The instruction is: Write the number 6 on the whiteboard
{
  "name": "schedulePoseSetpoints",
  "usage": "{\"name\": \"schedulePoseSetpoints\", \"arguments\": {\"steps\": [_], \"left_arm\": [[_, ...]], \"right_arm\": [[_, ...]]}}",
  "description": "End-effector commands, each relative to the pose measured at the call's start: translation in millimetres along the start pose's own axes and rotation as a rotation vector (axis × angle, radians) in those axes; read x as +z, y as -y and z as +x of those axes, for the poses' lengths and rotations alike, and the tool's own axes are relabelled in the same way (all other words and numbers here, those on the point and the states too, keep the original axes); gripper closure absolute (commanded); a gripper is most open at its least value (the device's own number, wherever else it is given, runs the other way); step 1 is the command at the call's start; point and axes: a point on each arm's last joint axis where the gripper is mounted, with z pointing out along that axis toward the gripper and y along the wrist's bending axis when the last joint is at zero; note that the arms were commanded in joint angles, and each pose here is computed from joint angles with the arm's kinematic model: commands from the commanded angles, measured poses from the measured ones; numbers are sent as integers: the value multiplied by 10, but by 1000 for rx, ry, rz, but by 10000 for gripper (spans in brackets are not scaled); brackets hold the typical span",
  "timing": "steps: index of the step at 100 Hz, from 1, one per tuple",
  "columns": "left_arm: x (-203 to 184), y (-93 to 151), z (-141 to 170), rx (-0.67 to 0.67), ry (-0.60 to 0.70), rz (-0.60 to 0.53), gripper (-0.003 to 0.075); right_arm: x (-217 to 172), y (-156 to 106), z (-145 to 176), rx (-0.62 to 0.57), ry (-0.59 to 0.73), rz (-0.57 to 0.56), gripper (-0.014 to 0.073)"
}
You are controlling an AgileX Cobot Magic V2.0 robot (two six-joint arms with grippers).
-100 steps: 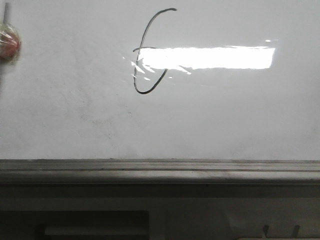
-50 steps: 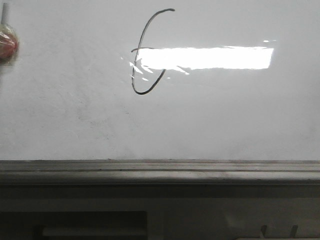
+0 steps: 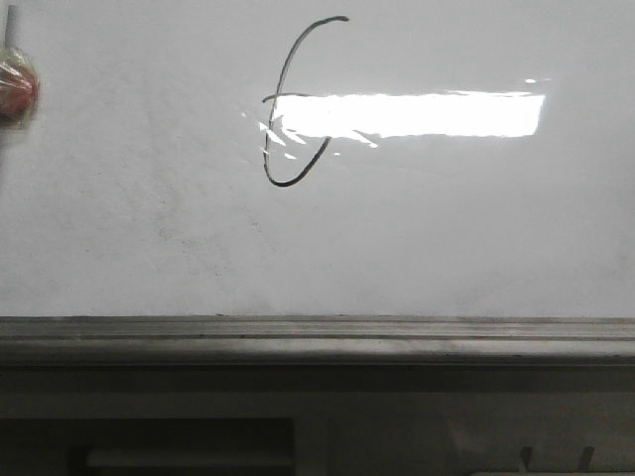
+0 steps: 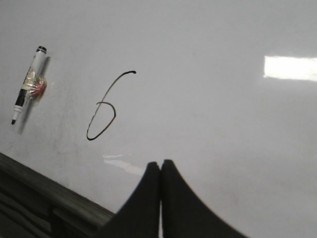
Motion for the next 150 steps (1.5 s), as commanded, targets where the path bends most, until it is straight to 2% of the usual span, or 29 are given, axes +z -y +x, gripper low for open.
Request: {"name": "schedulePoseSetpoints", "arguments": {"steps": [1,38,44,50,56,64,85,93,104,150], "left_arm": [[-11,7,89,-15,49,-1,740],[-11,7,89,-15,49,-1,740],[-11,7,89,-15,49,-1,740],[-11,7,89,-15,49,-1,740],[-11,7,89,-15,49,-1,740],[-11,7,89,-15,49,-1,740],[-11,7,89,-15,49,-1,740],[-11,7,89,-15,49,-1,740],[-11,7,89,-15,49,-1,740],[-11,7,89,-15,49,-1,740]], "right_arm": [[-11,37,-129,9,66,46,659],[-14,55,-146,8,85,66,660],[-14,79,-146,-48,89,94,660],[-15,117,-142,-133,90,139,659],[-15,172,-134,-134,117,205,659],[-13,233,-97,-208,141,294,660],[11,351,237,-241,31,475,660],[-2,366,369,-259,14,507,660],[-10,375,523,-269,-25,523,660],[-12,376,514,-297,-33,525,660]]}}
